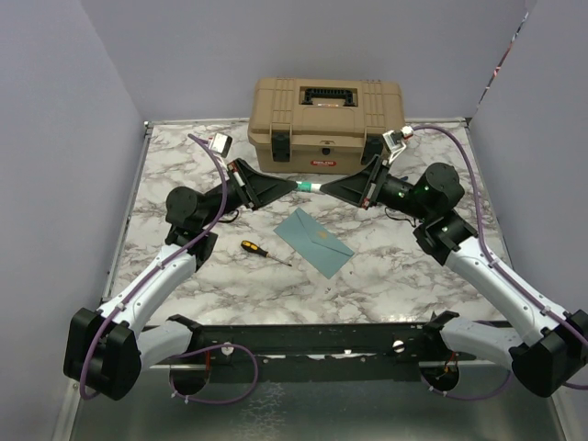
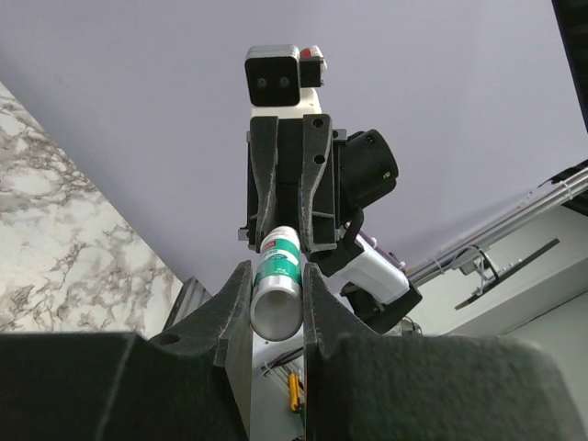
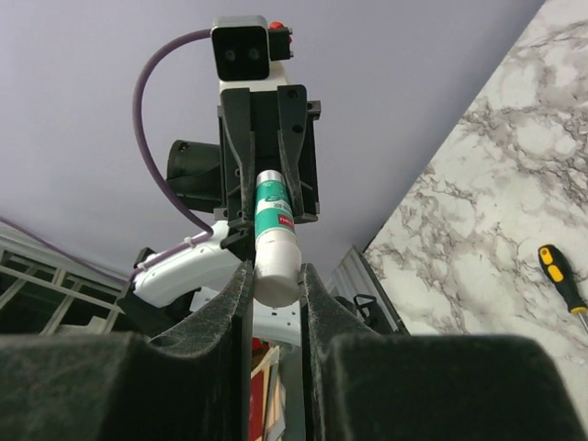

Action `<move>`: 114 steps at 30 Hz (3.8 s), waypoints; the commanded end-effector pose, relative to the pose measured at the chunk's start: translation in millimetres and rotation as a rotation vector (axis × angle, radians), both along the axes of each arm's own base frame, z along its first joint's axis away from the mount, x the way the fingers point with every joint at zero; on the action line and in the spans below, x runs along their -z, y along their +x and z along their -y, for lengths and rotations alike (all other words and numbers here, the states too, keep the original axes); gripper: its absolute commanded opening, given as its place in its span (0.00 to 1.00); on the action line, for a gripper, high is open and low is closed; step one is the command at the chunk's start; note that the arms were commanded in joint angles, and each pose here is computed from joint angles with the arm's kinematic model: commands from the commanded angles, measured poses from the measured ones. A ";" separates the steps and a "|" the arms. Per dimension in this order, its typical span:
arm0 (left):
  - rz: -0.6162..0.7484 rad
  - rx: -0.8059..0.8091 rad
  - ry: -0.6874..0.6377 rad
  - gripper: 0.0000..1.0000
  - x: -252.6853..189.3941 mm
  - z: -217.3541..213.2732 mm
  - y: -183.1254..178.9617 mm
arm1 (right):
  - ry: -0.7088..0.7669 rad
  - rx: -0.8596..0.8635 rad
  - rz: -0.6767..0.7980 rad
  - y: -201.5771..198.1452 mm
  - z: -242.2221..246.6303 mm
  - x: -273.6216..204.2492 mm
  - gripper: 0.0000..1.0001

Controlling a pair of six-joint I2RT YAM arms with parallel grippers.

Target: Place the letter into the envelope and seal it

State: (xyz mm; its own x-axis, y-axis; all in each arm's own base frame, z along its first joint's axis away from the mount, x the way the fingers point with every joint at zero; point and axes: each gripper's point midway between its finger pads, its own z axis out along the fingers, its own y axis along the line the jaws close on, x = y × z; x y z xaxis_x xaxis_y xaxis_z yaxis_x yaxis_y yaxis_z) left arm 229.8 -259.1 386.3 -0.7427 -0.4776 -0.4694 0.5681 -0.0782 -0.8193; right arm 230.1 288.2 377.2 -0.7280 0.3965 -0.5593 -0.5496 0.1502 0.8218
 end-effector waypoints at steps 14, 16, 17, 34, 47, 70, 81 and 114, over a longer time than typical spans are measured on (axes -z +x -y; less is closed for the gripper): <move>0.143 0.107 -0.052 0.00 -29.3 12.8 -31.8 | 0.064 -0.237 -0.066 -21.3 -18.0 -12.4 0.00; 0.150 0.119 -0.043 0.00 -25.5 18.9 -33.4 | 0.062 -0.233 -0.071 -19.2 -18.6 -9.7 0.00; 0.146 0.120 -0.040 0.00 -22.1 21.6 -33.3 | 0.064 -0.228 -0.073 -18.3 -18.6 -8.9 0.00; 0.074 0.179 0.054 0.00 31.8 57.8 -35.9 | 0.035 -0.215 -0.158 -8.5 -24.2 12.5 0.00; 0.075 0.246 0.084 0.00 44.1 72.0 -47.7 | 0.084 -0.234 -0.139 -10.1 -29.8 14.2 0.00; -0.088 -0.488 0.658 0.99 132.9 -29.2 43.3 | -0.412 0.379 -0.304 68.7 44.9 164.8 0.00; -0.150 -0.539 0.805 0.99 164.9 -42.3 56.5 | -0.586 0.582 -0.184 134.0 62.6 241.9 0.00; -0.156 -0.699 1.074 0.99 134.9 -94.5 63.7 | -1.031 0.688 -0.265 118.8 128.2 273.1 0.99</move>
State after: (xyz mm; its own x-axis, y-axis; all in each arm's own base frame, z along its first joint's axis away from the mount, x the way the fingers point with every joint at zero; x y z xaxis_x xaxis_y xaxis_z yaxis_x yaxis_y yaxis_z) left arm 300.2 -199.8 234.2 -0.6286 -0.2301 -0.7429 0.1908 0.8804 -0.4341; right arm 363.3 193.9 75.2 -0.6589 0.2157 -0.7206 -0.0625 0.9390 0.3382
